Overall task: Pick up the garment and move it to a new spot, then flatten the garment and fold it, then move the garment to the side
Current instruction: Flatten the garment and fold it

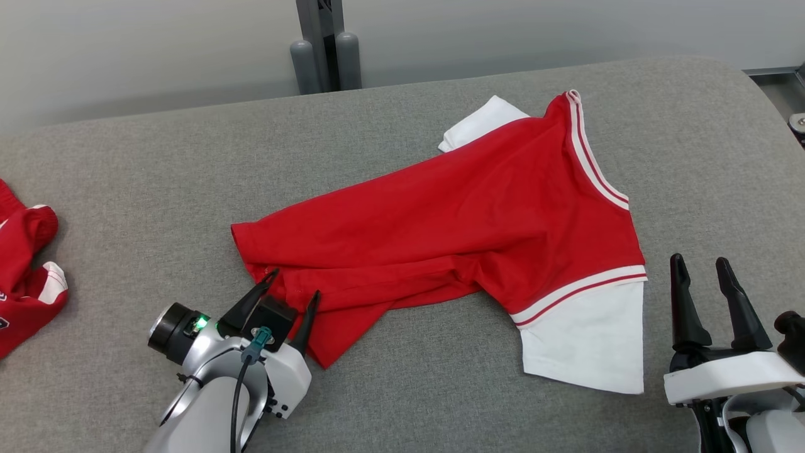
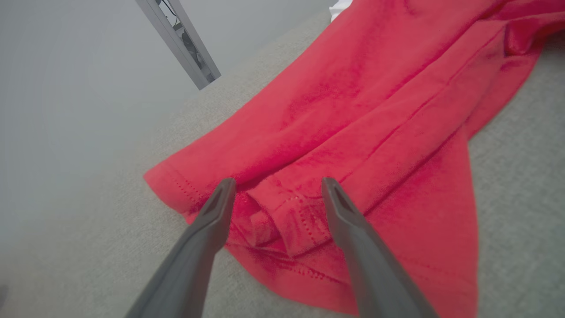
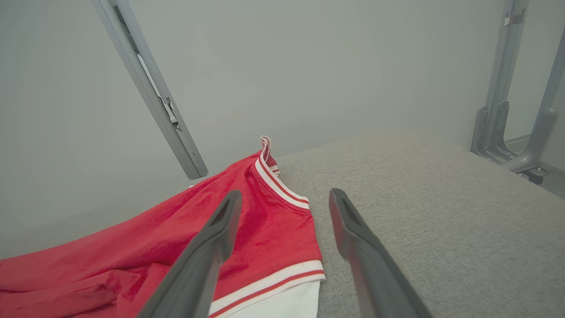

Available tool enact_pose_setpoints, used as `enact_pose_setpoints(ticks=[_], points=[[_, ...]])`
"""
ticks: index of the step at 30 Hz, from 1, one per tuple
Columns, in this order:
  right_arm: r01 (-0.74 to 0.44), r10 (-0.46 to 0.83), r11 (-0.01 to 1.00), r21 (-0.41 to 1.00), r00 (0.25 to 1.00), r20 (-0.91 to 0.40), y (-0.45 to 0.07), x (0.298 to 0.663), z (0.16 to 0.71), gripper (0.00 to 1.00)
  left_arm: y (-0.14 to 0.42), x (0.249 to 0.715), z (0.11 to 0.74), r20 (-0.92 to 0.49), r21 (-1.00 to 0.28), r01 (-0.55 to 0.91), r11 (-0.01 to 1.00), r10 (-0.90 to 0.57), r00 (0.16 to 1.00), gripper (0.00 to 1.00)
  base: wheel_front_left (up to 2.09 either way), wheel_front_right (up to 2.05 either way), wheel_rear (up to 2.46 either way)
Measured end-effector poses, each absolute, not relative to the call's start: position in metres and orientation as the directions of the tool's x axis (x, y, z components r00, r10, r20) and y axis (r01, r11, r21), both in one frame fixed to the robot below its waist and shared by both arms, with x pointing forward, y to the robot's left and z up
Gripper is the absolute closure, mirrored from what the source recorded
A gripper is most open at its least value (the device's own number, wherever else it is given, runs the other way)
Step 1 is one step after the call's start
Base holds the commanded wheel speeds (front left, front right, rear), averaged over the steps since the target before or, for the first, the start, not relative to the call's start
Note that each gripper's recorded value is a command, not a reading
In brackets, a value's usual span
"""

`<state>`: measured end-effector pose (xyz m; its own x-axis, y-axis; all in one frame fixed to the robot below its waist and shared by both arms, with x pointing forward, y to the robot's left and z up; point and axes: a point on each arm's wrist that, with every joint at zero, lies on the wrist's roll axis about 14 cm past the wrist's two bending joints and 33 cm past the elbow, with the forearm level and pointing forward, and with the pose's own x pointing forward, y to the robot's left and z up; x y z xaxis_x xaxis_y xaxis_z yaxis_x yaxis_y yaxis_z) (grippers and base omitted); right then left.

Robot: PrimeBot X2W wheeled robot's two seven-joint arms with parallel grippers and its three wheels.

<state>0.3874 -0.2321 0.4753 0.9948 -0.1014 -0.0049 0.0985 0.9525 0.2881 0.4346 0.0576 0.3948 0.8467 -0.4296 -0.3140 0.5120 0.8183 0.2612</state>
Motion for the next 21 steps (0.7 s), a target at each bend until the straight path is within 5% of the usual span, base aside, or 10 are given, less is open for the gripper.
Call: enact_pose_setpoints(ticks=[8,9,10,12,13,14,21], points=[[0.095,-0.097,0.953,0.286,0.995,-0.006,-0.2316,0.3928,0.4747,0.0,0.0559,0.432,0.3927,-0.321,0.243,0.511,0.824,-0.429,0.844,0.09,0.0,0.0,0.0],[0.092,-0.094,0.954,0.286,0.996,-0.006,-0.2306,0.3934,0.4745,0.0,0.0561,0.4317,0.3925,-0.322,0.242,0.511,0.825,-0.429,0.844,0.22,0.0,0.0,0.0],[0.09,-0.092,0.954,0.286,0.996,-0.007,-0.2296,0.3937,0.474,0.0,0.0564,0.4313,0.392,-0.324,0.241,0.511,0.825,-0.428,0.844,0.52,0.0,0.0,0.0],[0.088,-0.089,0.954,0.286,0.996,-0.01,-0.2285,0.3942,0.4731,0.0,0.057,0.4309,0.3914,-0.325,0.237,0.509,0.827,-0.426,0.844,0.75,0.0,0.0,0.0],[0.087,-0.088,0.954,0.286,0.996,-0.011,-0.2279,0.3943,0.4728,0.0,0.0572,0.4305,0.391,-0.327,0.236,0.509,0.828,-0.425,0.844,0.95,0.0,0.0,0.0],[0.086,-0.087,0.954,0.286,0.996,-0.011,-0.2276,0.3944,0.4726,0.0,0.0576,0.43,0.3903,-0.329,0.233,0.508,0.829,-0.424,0.844,1.0,0.0,0.0,0.0],[0.081,-0.081,0.954,0.287,0.997,-0.012,-0.2255,0.3958,0.4725,0.0,0.0585,0.4287,0.3894,-0.334,0.221,0.503,0.835,-0.42,0.844,1.0,0.0,0.0,0.0]])
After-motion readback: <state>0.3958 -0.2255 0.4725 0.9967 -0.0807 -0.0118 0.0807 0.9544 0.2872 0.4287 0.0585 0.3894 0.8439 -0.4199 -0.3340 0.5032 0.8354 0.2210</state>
